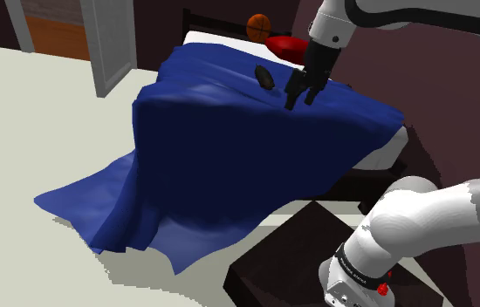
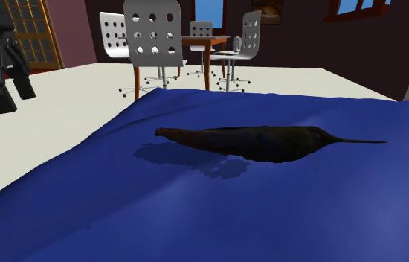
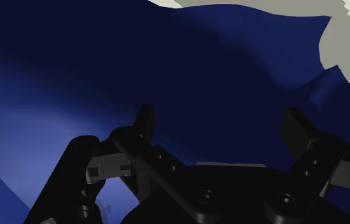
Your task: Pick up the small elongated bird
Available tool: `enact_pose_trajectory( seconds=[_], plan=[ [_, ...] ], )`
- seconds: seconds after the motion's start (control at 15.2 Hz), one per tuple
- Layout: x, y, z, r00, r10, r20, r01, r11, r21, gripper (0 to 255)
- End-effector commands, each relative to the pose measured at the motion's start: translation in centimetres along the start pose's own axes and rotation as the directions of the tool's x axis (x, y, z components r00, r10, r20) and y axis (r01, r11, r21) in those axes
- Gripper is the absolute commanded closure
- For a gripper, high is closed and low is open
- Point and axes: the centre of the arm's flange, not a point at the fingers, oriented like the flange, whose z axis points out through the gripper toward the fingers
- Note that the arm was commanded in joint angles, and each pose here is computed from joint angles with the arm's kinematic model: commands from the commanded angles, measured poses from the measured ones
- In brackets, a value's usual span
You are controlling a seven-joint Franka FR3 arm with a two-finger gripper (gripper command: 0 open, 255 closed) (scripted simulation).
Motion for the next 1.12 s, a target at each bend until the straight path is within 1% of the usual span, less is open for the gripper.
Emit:
enact_pose_trajectory(
  seconds=[0.0,0.26,0.53,0.79,1.06],
  plan=[
    [0.0,0.0,0.0,1.000,0.000,0.000,0.000,1.000,0.000,0],
    [4.9,1.5,0.6,0.997,0.072,0.001,-0.072,0.997,-0.022,0],
    [9.7,3.5,1.2,0.990,0.144,0.001,-0.144,0.989,-0.043,0],
    [14.4,5.7,1.8,0.977,0.215,-0.001,-0.215,0.975,-0.065,0],
    [18.9,8.3,2.3,0.959,0.285,-0.004,-0.284,0.955,-0.086,0]
  ],
)
